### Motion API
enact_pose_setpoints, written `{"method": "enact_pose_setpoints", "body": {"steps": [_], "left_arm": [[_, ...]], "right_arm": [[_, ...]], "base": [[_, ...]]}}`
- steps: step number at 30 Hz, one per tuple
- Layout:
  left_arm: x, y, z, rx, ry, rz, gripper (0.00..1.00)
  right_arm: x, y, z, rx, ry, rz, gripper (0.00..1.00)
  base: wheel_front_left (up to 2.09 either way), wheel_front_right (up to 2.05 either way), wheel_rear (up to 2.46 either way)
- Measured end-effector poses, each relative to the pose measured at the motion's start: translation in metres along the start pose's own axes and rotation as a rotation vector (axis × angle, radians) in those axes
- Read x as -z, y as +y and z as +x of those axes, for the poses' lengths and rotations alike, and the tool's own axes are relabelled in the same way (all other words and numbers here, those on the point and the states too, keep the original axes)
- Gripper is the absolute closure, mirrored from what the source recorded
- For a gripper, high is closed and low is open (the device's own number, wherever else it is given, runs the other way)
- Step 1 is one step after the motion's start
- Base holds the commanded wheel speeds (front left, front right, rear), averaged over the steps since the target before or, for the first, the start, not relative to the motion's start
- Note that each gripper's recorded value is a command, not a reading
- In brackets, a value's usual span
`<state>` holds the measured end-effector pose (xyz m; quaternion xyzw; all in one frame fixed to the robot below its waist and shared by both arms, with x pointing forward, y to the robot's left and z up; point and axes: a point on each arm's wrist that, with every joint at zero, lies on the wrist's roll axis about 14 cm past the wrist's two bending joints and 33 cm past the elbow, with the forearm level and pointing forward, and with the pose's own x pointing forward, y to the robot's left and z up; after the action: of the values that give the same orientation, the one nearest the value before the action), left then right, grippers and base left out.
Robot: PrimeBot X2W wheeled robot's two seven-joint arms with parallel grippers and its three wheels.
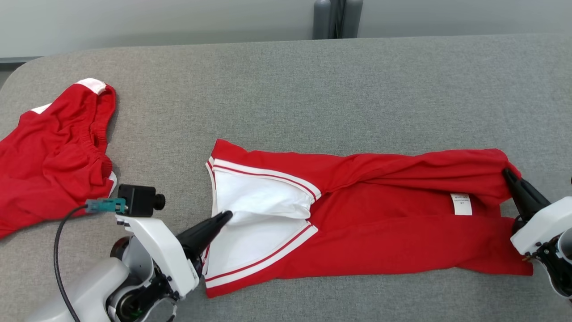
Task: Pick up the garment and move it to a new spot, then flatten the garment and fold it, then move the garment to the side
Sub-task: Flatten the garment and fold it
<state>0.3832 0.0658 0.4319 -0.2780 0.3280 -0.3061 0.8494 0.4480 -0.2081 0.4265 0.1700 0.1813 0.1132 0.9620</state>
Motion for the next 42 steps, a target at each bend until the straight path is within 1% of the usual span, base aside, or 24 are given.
{"method": "enact_pose_setpoints", "body": {"steps": [9,13,19,20,21,23,24,25,26,27,28,29,36,42], "left_arm": [[0.023,-0.007,-0.004,0.007,0.046,-0.049,1.0],[0.033,-0.005,-0.007,-0.009,0.074,-0.072,1.0],[0.037,-0.001,-0.009,-0.03,0.08,-0.082,1.0],[0.04,0.001,-0.009,-0.039,0.086,-0.086,1.0],[0.043,0.002,-0.009,-0.044,0.093,-0.089,1.0],[0.047,0.005,-0.008,-0.061,0.097,-0.1,1.0],[0.05,0.005,-0.006,-0.065,0.103,-0.103,1.0],[0.05,0.006,-0.005,-0.068,0.101,-0.107,1.0],[0.05,0.006,-0.005,-0.068,0.101,-0.107,1.0],[0.051,0.006,-0.004,-0.071,0.097,-0.11,0.48],[0.051,0.006,-0.002,-0.07,0.097,-0.11,0.04],[0.051,0.005,-0.001,-0.07,0.094,-0.11,0.0],[0.041,0.007,-0.003,-0.08,0.062,-0.074,0.0],[0.024,0.009,-0.008,-0.097,-0.011,-0.023,0.0]], "right_arm": [[0.02,-0.003,-0.006,0.01,0.061,-0.018,1.0],[0.025,-0.003,-0.006,0.013,0.075,-0.018,1.0],[0.03,-0.006,-0.007,0.026,0.084,-0.016,1.0],[0.03,-0.006,-0.007,0.03,0.083,-0.017,0.98],[0.029,-0.007,-0.007,0.033,0.082,-0.019,0.9],[0.029,-0.009,-0.006,0.042,0.078,-0.018,0.69],[0.031,-0.008,-0.005,0.042,0.08,-0.017,0.46],[0.032,-0.008,-0.004,0.042,0.081,-0.018,0.0],[0.032,-0.008,-0.004,0.042,0.081,-0.018,0.0],[0.032,-0.007,-0.003,0.041,0.08,-0.013,0.0],[0.032,-0.006,-0.003,0.04,0.079,-0.013,0.0],[0.031,-0.006,-0.003,0.04,0.077,-0.013,0.0],[0.016,-0.005,-0.003,0.038,0.026,-0.003,0.0],[0.001,-0.008,-0.012,0.048,-0.035,0.006,0.0]], "base": [[0.0,0.0,0.0],[0.0,0.0,0.0],[0.0,0.0,0.0],[0.0,0.0,0.0],[0.0,0.0,0.0],[0.0,0.0,0.0],[0.0,0.0,0.0],[0.0,0.0,0.0],[0.0,0.0,0.0],[0.0,0.0,0.0],[0.0,0.0,0.0],[0.0,0.0,0.0],[0.0,0.0,0.0],[0.0,0.0,0.0]]}}
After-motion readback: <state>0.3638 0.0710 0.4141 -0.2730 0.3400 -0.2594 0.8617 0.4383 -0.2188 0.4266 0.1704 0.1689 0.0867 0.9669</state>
